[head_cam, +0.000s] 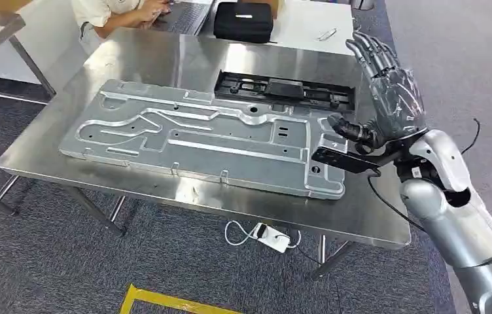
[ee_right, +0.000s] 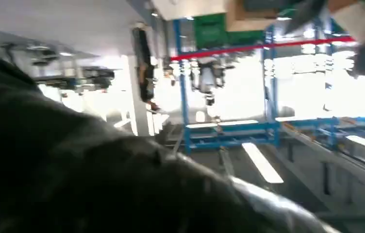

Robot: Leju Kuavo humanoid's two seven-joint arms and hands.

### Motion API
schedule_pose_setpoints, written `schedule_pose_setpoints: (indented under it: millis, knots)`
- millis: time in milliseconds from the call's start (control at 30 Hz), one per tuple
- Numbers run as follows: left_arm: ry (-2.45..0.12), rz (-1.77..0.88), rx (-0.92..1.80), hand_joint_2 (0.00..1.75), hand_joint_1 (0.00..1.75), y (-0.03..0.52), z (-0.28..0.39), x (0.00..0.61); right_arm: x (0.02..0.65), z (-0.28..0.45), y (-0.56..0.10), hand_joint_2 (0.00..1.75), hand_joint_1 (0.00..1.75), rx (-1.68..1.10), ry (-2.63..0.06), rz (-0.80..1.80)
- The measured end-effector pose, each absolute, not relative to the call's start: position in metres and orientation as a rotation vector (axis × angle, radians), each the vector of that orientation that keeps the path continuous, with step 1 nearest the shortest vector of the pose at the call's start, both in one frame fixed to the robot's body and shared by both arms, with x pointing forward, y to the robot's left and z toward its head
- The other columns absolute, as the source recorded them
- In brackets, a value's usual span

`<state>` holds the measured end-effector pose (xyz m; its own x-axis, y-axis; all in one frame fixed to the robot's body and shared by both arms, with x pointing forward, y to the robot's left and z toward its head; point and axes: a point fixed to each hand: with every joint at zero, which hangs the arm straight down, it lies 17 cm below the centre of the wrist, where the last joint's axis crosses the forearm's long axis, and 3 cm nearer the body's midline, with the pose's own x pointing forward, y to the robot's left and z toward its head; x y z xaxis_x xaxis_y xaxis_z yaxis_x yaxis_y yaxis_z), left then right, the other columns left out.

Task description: Take the parts from the cabinet and place them on the table.

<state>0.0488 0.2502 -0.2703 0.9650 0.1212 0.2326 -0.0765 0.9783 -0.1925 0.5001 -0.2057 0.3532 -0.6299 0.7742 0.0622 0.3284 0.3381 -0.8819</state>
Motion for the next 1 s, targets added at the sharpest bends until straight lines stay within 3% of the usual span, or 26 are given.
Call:
schedule_pose_setpoints:
  millis: [400, 1000]
  knots:
    - [-0.229, 0.062, -0.184, 0.00, 0.00, 0.245, -0.271, 0.039, 0.470, 0.325, -0.263, 0.00, 0.00, -1.050, -2.045, 1.232]
    - [-0.264, -0.002, -0.167, 0.00, 0.00, 0.242, -0.271, 0.055, 0.400, 0.242, -0.249, 0.00, 0.00, -1.012, -1.949, 1.344]
